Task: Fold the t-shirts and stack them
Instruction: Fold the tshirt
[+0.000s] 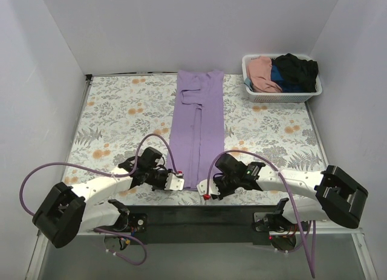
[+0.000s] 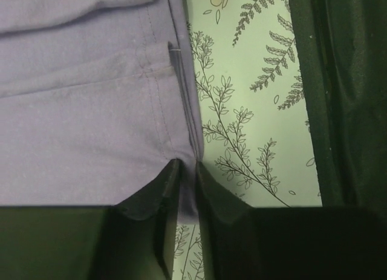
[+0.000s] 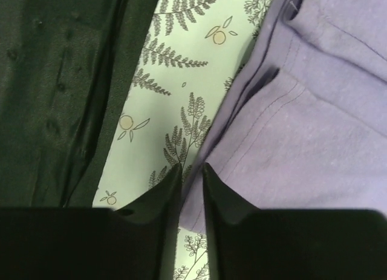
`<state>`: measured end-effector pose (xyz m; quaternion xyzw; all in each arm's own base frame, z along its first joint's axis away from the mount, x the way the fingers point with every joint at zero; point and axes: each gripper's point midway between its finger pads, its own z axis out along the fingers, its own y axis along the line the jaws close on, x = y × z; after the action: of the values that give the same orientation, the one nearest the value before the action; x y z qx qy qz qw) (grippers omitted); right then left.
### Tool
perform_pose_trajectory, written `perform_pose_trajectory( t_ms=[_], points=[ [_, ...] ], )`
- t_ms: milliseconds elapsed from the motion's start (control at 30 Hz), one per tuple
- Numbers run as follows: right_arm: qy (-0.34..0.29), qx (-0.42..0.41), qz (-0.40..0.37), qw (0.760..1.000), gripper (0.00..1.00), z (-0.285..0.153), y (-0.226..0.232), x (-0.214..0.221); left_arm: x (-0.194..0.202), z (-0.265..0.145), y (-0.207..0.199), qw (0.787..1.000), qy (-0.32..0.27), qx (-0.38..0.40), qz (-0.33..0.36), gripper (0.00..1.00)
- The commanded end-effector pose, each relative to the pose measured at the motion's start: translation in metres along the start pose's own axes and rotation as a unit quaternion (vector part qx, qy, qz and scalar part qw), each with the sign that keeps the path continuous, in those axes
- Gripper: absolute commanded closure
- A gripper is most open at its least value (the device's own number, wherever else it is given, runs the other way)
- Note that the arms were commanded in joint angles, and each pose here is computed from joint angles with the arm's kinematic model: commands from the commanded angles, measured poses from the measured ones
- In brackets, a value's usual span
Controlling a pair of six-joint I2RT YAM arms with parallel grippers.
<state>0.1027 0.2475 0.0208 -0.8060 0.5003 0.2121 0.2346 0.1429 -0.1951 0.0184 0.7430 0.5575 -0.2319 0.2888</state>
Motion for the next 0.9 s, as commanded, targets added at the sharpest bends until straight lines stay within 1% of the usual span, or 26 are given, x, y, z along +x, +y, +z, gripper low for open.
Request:
perform_pose_trajectory(
  t_ms=[0, 33, 67, 133, 200, 367, 467, 567, 600, 733, 867],
  points=[
    [0.057, -0.014, 0.019, 0.998, 0.76, 0.008, 0.015, 0.032, 0.013, 0.004, -0.018, 0.999, 0.024, 0.025, -0.002, 0.87],
    [0.062, -0.015, 0.023, 0.998, 0.84, 0.008, 0.016, 0.035, 0.010, 0.004, -0.019, 0.999, 0.022, 0.025, 0.004, 0.89],
    [0.066, -0.011, 0.026, 0.997, 0.89, 0.008, 0.015, 0.036, 0.011, 0.004, -0.022, 0.999, 0.023, 0.028, 0.006, 0.94],
    [0.070, -0.009, 0.031, 0.997, 0.99, 0.008, 0.014, 0.037, 0.008, 0.004, -0.023, 0.999, 0.020, 0.029, 0.009, 0.98],
    [0.066, -0.003, 0.042, 0.997, 0.99, 0.006, 0.011, 0.033, 0.001, 0.001, -0.023, 0.999, 0.011, 0.032, 0.007, 1.00],
    [0.020, 0.027, 0.032, 0.999, 0.99, -0.014, -0.009, -0.003, -0.027, -0.011, -0.019, 0.999, -0.025, 0.030, -0.004, 1.00],
    [-0.002, 0.066, 0.028, 0.997, 0.99, -0.032, -0.026, -0.022, -0.042, -0.021, -0.007, 0.999, -0.039, 0.005, 0.005, 1.00],
    [-0.019, 0.085, 0.026, 0.996, 0.99, -0.046, -0.037, -0.032, -0.059, -0.029, 0.012, 0.998, -0.056, -0.027, -0.022, 1.00],
    [-0.020, 0.092, 0.029, 0.995, 0.99, -0.050, -0.042, -0.033, -0.063, -0.030, 0.015, 0.998, -0.061, -0.026, -0.019, 1.00],
    [-0.028, 0.118, 0.027, 0.992, 0.99, -0.064, -0.063, -0.037, -0.081, -0.040, 0.045, 0.995, -0.080, -0.066, -0.004, 1.00],
    [-0.038, 0.146, 0.020, 0.988, 0.99, -0.081, -0.090, -0.046, -0.086, -0.050, 0.075, 0.992, -0.091, -0.086, -0.009, 1.00]
  ],
)
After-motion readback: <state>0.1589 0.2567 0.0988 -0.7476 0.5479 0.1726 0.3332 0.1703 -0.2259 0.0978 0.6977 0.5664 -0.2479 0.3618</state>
